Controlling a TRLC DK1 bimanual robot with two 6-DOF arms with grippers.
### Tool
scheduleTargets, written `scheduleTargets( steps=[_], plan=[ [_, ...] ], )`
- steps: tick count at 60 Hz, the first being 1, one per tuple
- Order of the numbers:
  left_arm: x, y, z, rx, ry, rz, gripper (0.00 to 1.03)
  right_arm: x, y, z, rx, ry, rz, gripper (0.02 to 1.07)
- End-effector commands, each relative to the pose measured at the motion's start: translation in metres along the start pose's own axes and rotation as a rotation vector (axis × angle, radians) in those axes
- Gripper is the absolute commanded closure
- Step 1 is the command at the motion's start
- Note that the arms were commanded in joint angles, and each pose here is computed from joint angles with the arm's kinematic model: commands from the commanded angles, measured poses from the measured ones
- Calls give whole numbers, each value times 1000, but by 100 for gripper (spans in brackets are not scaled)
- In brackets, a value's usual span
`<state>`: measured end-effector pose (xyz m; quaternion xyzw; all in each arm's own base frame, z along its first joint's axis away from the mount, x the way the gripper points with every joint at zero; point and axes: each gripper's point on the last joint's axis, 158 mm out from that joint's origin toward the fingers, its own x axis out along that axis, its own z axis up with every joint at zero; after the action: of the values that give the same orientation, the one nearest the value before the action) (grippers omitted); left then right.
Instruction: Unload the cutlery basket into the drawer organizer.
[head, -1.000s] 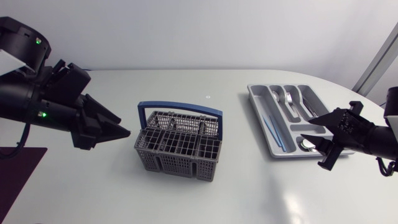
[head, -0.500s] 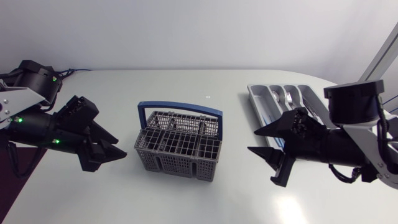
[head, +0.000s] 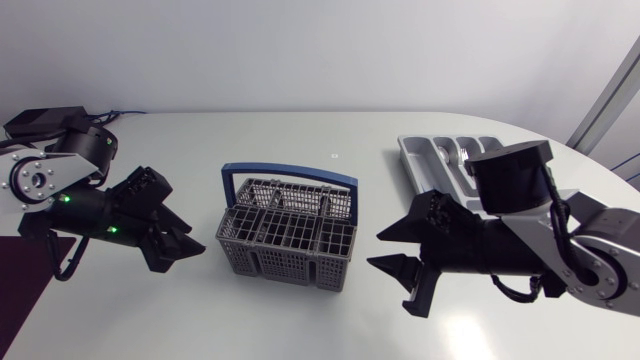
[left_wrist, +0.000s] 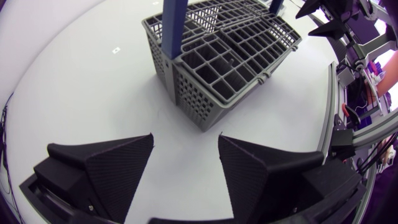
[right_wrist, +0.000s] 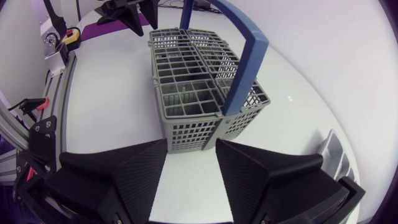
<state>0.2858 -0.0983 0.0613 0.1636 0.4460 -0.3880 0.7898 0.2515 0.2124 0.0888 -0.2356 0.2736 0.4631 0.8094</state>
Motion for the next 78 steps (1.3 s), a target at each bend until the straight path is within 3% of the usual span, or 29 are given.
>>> scheduleTargets(
  steps=[1,25,64,78],
  plan=[
    [12,-2,-10,10,33,-22,14,5,3,7,25,-3,13,49],
    [39,-1,13,56,35,-30,14,30,25,11,44,35,76,49],
    [74,-17,45,118,34,-60,13,63,-54,8,108,58,-73,49],
    [78,-16,53,125,30,-55,13,66,-64,-2,118,79,-84,49]
  ],
)
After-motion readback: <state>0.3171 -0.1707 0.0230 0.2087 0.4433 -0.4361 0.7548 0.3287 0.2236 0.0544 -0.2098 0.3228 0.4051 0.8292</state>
